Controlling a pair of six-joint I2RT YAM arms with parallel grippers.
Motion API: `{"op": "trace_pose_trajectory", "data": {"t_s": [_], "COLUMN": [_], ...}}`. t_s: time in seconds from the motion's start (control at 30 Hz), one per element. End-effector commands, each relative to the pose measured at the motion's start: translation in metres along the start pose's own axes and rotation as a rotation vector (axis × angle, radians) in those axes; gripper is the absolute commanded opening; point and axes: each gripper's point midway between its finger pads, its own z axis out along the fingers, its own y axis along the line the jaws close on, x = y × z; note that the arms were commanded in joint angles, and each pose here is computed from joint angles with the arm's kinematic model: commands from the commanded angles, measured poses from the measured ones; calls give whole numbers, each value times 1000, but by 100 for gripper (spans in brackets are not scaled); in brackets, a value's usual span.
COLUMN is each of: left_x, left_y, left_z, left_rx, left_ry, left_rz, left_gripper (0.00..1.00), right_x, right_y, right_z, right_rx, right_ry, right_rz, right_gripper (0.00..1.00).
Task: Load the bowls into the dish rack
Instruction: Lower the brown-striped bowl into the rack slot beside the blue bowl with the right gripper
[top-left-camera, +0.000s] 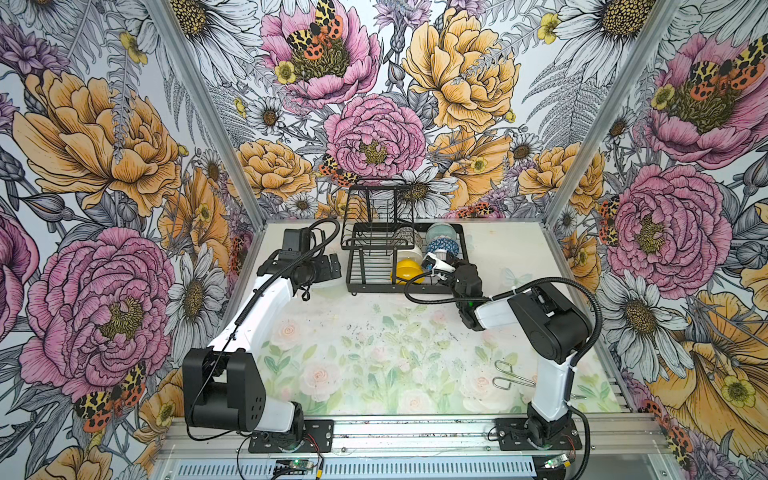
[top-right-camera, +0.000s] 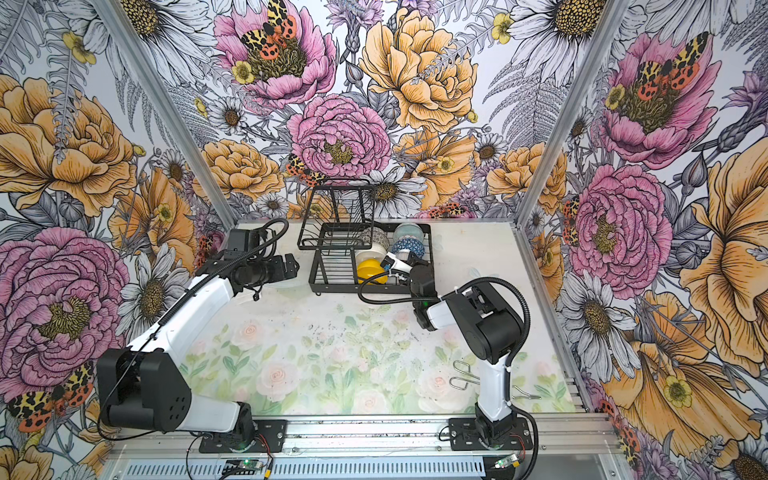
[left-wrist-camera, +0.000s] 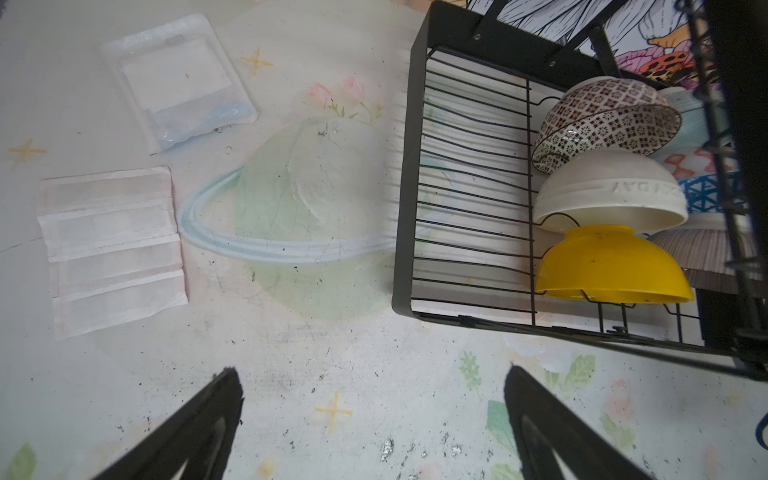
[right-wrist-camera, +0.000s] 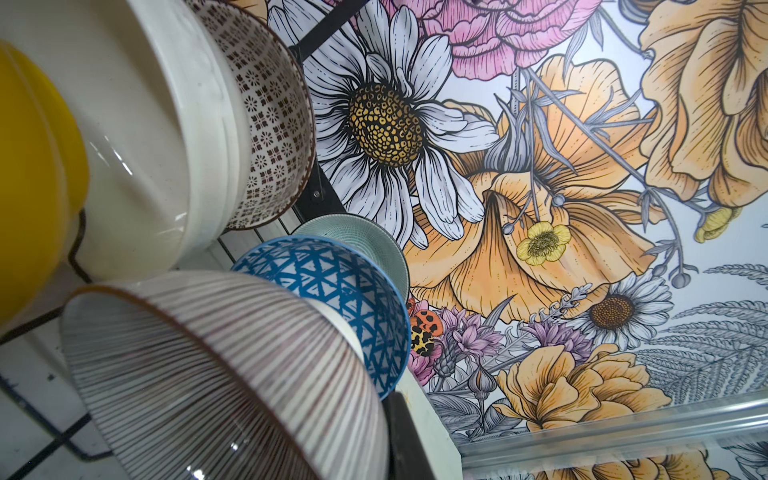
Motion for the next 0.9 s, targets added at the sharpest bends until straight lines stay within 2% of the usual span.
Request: {"op": "trace_pose_trajectory", "data": {"t_s": [0.0, 0.17, 0.3, 0.5, 0.87], "left_x": [-1, -1, -2, -3, -2], "left_y": [-2, -3, -4, -5, -5], "left_z": [3, 3, 3, 3, 2], "left_rx": [23, 29, 32, 40, 40], "left_ry": [-8, -10, -9, -11, -15], "left_rz": [-9, -11, -11, -12, -11], "left_gripper": [99, 99, 99, 99, 99], "right_x": [1, 5, 4, 2, -2], "right_y": [-12, -8, -4, 4, 13], "right_z": [2, -1, -6, -12, -21], "right_rx": [53, 10, -75, -194, -304], "right_ry": [-18, -29, -46, -41, -41], "right_rz": [36, 73, 108, 96, 137], "right_gripper": [0, 0, 0, 0, 0]}}
